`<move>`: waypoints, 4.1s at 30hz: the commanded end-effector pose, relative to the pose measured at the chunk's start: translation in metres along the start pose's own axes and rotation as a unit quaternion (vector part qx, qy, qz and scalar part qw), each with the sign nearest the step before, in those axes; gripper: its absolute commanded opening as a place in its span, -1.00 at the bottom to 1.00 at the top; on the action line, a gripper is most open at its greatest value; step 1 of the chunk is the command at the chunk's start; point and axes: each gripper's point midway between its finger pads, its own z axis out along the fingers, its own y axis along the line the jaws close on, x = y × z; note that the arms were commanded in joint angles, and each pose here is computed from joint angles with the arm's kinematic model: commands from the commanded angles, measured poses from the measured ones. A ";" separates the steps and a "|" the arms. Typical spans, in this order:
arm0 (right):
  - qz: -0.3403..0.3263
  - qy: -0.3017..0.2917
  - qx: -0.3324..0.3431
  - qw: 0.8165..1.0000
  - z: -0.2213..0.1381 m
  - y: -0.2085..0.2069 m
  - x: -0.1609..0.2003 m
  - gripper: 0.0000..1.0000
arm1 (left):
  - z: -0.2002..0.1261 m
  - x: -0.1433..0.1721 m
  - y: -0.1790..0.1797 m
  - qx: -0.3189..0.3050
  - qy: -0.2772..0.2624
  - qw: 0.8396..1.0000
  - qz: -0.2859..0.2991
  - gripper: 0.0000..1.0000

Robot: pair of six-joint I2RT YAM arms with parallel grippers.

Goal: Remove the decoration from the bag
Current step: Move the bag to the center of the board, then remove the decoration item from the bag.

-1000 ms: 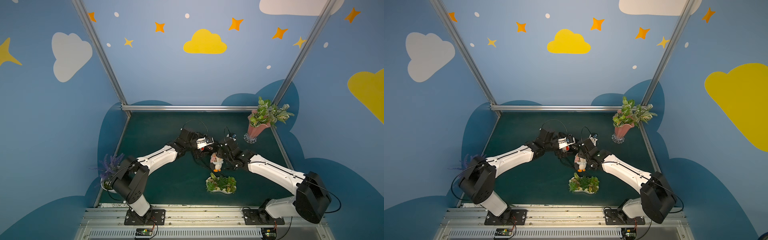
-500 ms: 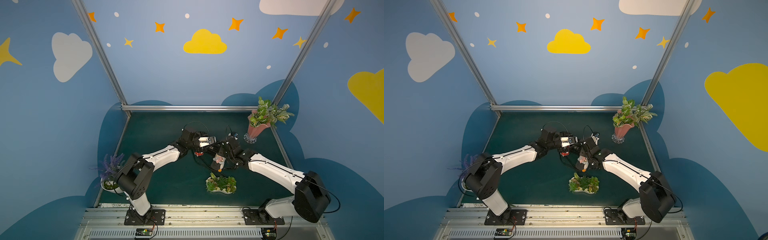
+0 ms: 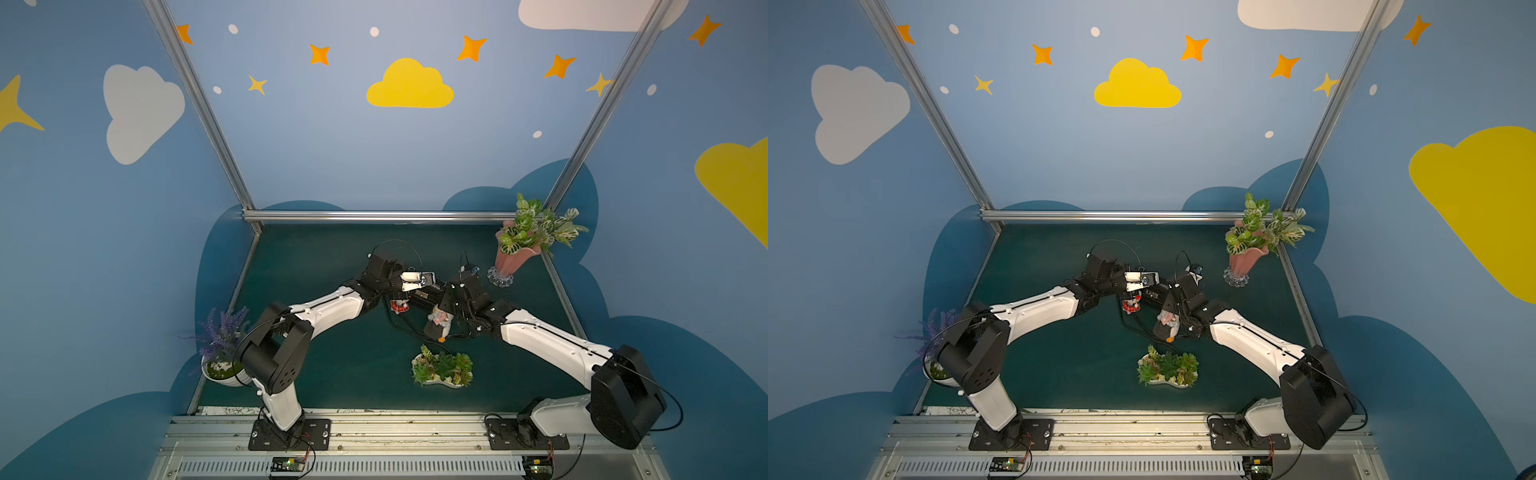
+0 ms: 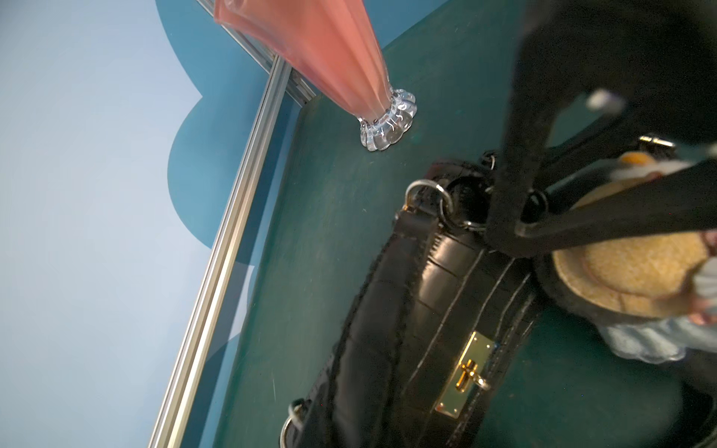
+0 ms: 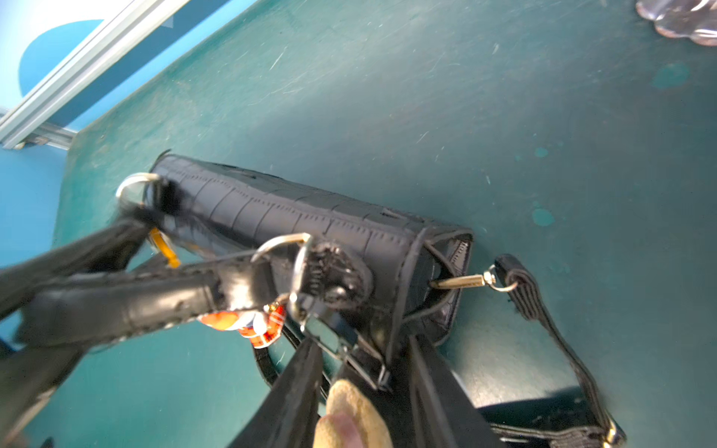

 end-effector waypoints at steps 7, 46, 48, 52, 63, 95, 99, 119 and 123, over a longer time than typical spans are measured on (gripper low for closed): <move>-0.129 -0.032 -0.100 0.986 -0.007 0.019 -0.011 -0.15 | -0.057 -0.030 -0.021 0.061 0.043 0.990 -0.117 -0.82; -0.382 -0.218 -0.212 0.872 -0.065 0.051 0.037 0.07 | -0.087 -0.030 -0.035 0.073 0.077 0.963 -0.249 -0.78; -0.385 -0.218 -0.209 0.872 -0.062 0.055 0.035 0.03 | -0.088 -0.029 -0.035 0.072 0.079 0.963 -0.249 -0.78; -0.392 -0.210 -0.213 0.870 -0.054 0.061 0.037 -0.03 | -0.088 -0.028 -0.035 0.071 0.078 0.962 -0.250 -0.78; -0.413 -0.186 -0.199 0.869 -0.030 0.067 0.042 -0.16 | -0.089 -0.028 -0.036 0.072 0.080 0.963 -0.248 -0.78; -0.404 -0.188 -0.138 0.885 -0.010 0.058 0.040 -0.82 | -0.087 -0.015 -0.043 0.073 0.094 0.959 -0.256 -0.77; -0.384 -0.183 -0.142 0.894 -0.009 0.058 0.041 -0.85 | -0.088 -0.008 -0.046 0.069 0.101 0.957 -0.261 -0.77; -0.287 -0.087 -0.128 0.945 -0.012 0.067 0.024 -0.92 | -0.086 -0.002 -0.059 0.087 0.088 0.955 -0.271 -0.76; -0.256 -0.080 -0.134 0.954 -0.012 0.065 0.016 -0.93 | -0.085 -0.001 -0.060 0.086 0.083 0.954 -0.276 -0.76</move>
